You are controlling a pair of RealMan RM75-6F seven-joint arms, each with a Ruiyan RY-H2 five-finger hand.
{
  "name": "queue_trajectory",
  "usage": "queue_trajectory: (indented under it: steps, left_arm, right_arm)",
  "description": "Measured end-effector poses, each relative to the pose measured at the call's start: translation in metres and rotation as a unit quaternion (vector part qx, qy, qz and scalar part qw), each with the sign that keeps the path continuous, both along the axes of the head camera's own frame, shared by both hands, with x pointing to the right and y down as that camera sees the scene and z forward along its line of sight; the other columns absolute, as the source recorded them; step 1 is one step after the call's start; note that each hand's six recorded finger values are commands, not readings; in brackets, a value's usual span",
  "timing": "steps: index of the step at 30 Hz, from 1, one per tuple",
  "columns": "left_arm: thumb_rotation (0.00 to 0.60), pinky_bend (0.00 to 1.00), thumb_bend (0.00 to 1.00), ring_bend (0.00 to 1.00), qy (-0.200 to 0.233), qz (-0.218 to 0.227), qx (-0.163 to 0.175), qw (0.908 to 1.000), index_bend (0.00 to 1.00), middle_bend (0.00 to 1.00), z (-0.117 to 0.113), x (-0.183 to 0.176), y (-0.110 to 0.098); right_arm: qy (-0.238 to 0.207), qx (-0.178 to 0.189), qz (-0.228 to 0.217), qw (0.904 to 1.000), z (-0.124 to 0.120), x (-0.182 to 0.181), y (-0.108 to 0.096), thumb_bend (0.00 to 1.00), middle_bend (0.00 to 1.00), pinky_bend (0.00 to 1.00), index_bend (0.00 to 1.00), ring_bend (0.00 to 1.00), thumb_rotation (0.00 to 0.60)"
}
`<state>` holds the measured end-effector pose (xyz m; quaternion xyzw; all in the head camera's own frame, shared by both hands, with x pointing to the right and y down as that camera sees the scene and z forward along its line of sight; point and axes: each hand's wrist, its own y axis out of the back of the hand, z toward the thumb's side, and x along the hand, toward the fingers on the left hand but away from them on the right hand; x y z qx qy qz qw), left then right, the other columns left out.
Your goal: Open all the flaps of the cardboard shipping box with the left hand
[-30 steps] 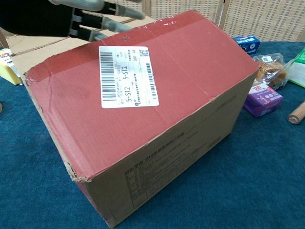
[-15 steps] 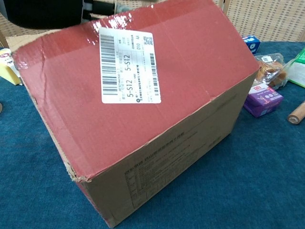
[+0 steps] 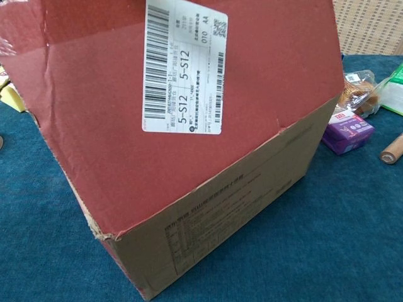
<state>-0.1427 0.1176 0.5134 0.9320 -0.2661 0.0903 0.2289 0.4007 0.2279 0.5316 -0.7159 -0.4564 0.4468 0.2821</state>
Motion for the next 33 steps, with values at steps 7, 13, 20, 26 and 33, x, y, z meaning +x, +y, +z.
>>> queue_trajectory:
  steps: [7,13,20,26,33]
  left_arm:
    - [0.600,0.28,0.11,0.17,0.015,0.011,-0.011,0.9998,0.00,0.00,-0.002,0.019,0.011]
    - [0.600,0.28,0.11,0.17,0.025,0.016,-0.034,0.9990,0.00,0.00,0.004,0.034,0.020]
    - [0.600,0.33,0.11,0.17,0.023,0.021,-0.043,0.9986,0.00,0.00,0.009,0.038,0.024]
    - [0.600,0.33,0.11,0.17,0.022,0.028,-0.055,0.9979,0.00,0.00,0.013,0.041,0.030]
    - [0.600,0.33,0.11,0.17,0.034,0.041,-0.073,0.9959,0.00,0.00,0.016,0.052,0.042]
  right_arm:
    - [0.002,-0.002,0.000,1.0000,0.001,0.000,0.000,0.04,0.00,0.11,0.00,0.00,0.600]
    - [0.000,-0.001,0.001,1.0000,0.001,0.000,0.000,0.04,0.00,0.11,0.00,0.00,0.600]
    - [0.000,-0.002,0.000,1.0000,0.001,0.000,0.000,0.05,0.00,0.11,0.00,0.00,0.600]
    - [0.000,-0.002,0.000,1.0000,0.001,0.000,0.000,0.05,0.00,0.11,0.00,0.00,0.600]
    - [-0.003,-0.001,0.001,1.0000,0.000,0.000,0.000,0.05,0.00,0.11,0.00,0.00,0.600]
